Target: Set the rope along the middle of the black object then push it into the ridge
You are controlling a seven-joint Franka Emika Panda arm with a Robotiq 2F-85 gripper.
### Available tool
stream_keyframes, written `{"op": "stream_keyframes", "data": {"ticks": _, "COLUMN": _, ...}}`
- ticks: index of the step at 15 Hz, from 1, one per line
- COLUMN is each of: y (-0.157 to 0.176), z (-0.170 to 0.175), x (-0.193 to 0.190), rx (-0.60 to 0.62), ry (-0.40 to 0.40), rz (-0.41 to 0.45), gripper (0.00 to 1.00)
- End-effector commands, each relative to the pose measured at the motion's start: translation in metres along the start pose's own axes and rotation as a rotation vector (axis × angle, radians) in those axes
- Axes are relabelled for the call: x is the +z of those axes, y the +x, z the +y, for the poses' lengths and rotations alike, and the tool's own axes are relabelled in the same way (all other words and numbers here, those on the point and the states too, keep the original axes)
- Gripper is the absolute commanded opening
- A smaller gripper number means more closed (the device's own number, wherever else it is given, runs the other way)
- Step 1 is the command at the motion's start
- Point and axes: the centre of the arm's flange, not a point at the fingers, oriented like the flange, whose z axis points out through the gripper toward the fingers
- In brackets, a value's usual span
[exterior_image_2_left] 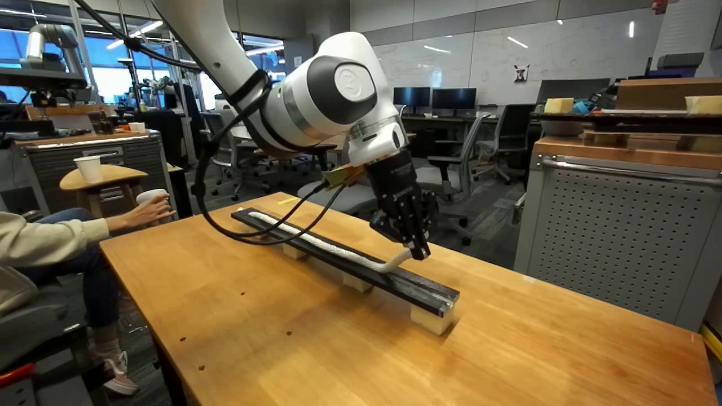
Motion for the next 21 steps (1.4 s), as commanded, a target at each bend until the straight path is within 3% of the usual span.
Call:
{"op": "stream_keyframes", "data": {"ticks": 1, "y": 0.001, "z": -0.023, "x": 0.008, "rx": -0.027, "ry": -0.029, "rz": 0.019, "gripper": 0.03}}
{"op": "stream_keyframes", "data": {"ticks": 11, "y": -0.009, "z": -0.036, "x": 0.031, "rx": -0.204, "ry": -0.124, "rz": 0.012, "gripper": 0.03}}
{"op": "stream_keyframes", "data": {"ticks": 21, "y": 0.021, "z": -0.054, "x": 0.05, "rx": -0.123, "ry": -0.139, "rz": 0.094, "gripper": 0.03}}
